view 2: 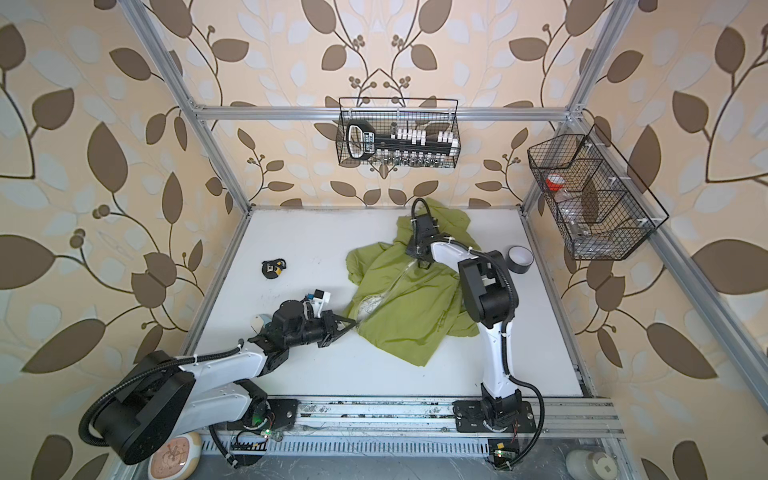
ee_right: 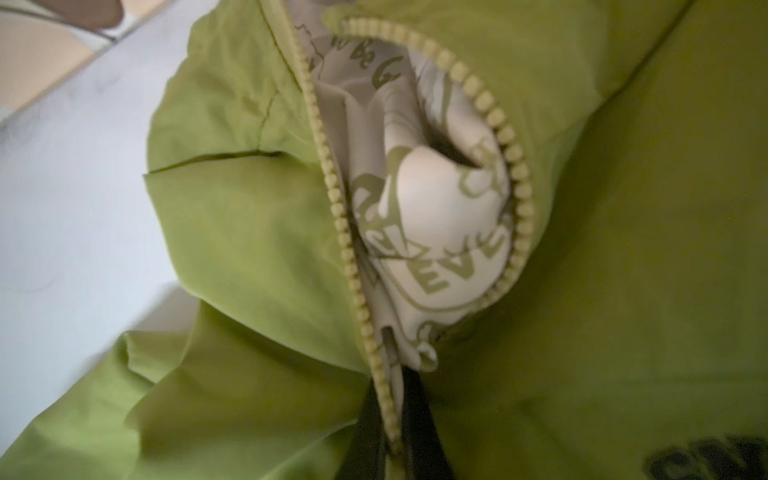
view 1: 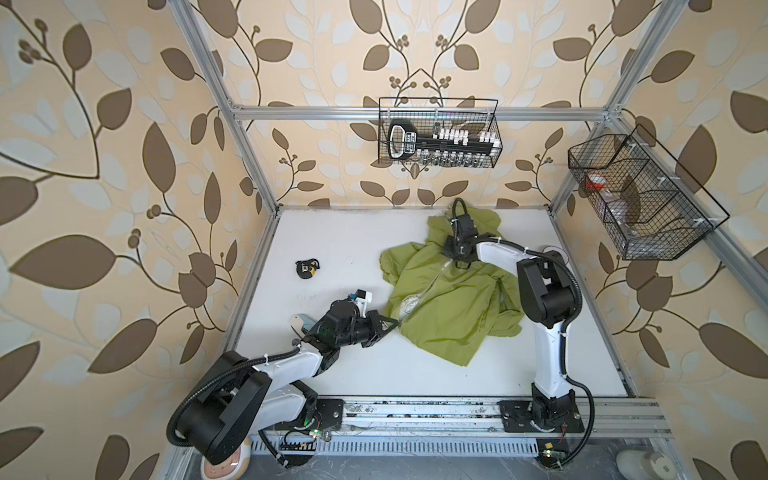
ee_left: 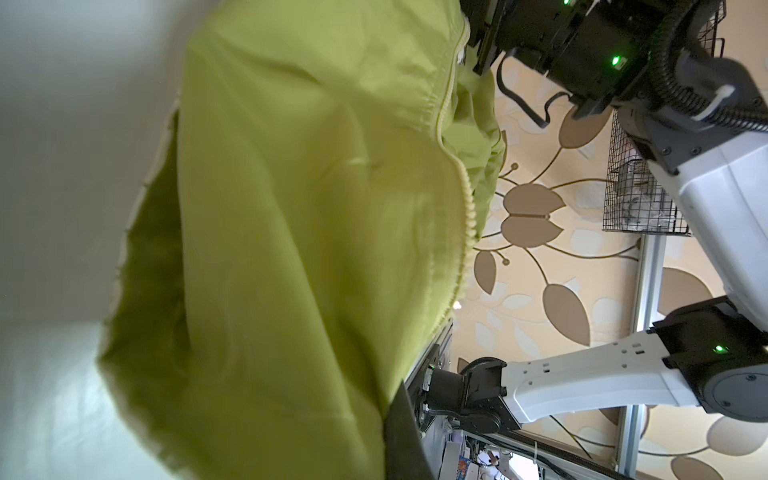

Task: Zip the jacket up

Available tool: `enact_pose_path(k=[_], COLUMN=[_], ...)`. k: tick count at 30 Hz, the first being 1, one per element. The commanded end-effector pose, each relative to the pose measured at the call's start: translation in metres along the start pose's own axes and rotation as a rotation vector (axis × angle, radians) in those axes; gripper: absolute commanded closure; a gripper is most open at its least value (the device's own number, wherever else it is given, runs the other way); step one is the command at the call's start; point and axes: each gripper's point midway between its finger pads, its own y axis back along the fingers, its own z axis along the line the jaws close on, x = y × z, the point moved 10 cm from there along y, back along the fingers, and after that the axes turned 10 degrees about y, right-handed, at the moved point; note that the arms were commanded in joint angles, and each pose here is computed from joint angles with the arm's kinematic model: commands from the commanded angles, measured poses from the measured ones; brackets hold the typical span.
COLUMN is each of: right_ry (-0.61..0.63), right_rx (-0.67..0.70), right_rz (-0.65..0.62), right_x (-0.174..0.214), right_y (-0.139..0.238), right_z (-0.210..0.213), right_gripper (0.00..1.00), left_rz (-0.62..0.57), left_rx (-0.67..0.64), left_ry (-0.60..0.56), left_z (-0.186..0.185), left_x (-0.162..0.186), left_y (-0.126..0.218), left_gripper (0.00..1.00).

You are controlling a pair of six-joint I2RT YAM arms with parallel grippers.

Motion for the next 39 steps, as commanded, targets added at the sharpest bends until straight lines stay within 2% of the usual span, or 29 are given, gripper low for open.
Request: enact_pose_path(k=[1,6,11,15,19,22,26,30,39], right_ry=[-0.116,-0.194,-0.223,-0.239,-0.203,-0.169,-0.115,-0.028,0.242], right_rx=[-0.069,-0.074,-0.13,-0.176,-0.178,-0.155,-0.15,-0.153,-0.235], right_rz=[-0.064,-0.083,-0.065,-0.067,-0.082,-0.093,-0.153,-0.169,-0.131], right_x=[-0.021,-0.039,-0.046,-0.042,-0.039,-0.037,-0.036,-0.012,0.071], right_y=[0.019,0.026,0.023,0.027,0.044,0.062,0.093,0.12,0.159], right_z=[-0.025,-0.058,-0.065,-0.07,-0.071,-0.072,-0.07,-0.062,-0.01], right_gripper=[1.0,1.0,1.0,0.74,0.47,0.38,0.36,0.36,0.36], left_rz=[0.068,0.193,0.296,0.286,0.26,0.239,0.212,0.184,0.145], left_rx=[0.055,0.074,0.095,0.092,0.055,0.042,0.012,-0.022,-0.079], left_ry=[-0.126,-0.141,-0.104,-0.088,-0.073,-0.067,-0.061,-0.062,0.01], left_z=[-0.023,-0.039,-0.045,-0.043,-0.036,-0.033,-0.028,-0.025,-0.004], left_x=[-0.011,-0.031,-0.047,-0.051,-0.049,-0.048,-0.045,-0.04,-0.033], left_y=[-0.012,-0.041,-0.069,-0.074,-0.072,-0.068,-0.063,-0.055,-0.049], left_gripper=[1.0,1.0,1.0,1.0,1.0,1.0,1.0,1.0,0.99])
